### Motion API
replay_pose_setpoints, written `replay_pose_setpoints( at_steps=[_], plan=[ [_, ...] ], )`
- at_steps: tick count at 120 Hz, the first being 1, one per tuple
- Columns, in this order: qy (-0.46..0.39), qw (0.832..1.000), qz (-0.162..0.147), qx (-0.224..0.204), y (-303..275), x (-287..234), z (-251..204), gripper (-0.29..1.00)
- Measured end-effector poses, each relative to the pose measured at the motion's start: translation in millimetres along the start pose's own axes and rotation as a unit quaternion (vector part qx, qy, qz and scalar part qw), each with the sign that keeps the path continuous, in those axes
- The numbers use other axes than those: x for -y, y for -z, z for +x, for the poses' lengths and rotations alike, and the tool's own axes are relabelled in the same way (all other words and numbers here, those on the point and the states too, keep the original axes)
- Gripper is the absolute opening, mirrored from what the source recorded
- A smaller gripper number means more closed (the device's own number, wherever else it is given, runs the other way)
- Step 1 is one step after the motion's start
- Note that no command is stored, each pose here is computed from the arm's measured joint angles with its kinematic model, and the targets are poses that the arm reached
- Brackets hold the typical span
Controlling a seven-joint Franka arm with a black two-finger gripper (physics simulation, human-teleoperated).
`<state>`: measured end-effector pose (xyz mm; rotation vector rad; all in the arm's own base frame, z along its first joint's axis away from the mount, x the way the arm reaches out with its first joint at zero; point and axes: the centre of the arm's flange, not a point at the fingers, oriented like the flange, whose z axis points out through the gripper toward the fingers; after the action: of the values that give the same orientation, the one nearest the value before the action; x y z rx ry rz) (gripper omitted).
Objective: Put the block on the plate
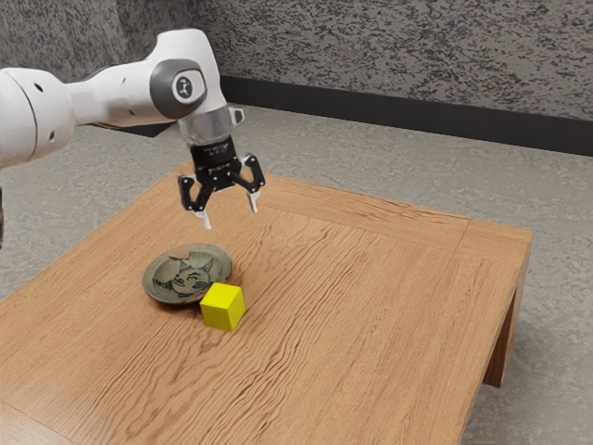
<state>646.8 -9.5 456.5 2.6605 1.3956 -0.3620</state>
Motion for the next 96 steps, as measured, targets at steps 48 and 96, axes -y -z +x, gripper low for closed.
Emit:
replay_pose_setpoints(
  at_steps=[48, 96],
  plan=[
    [0.218, 0.975, -0.005, -0.047, -65.7, -28.1, 31.5, 0.70],
    [0.369, 0.927, -0.029, -0.056, -108.8, -42.4, 47.7, 0.70]
  ],
)
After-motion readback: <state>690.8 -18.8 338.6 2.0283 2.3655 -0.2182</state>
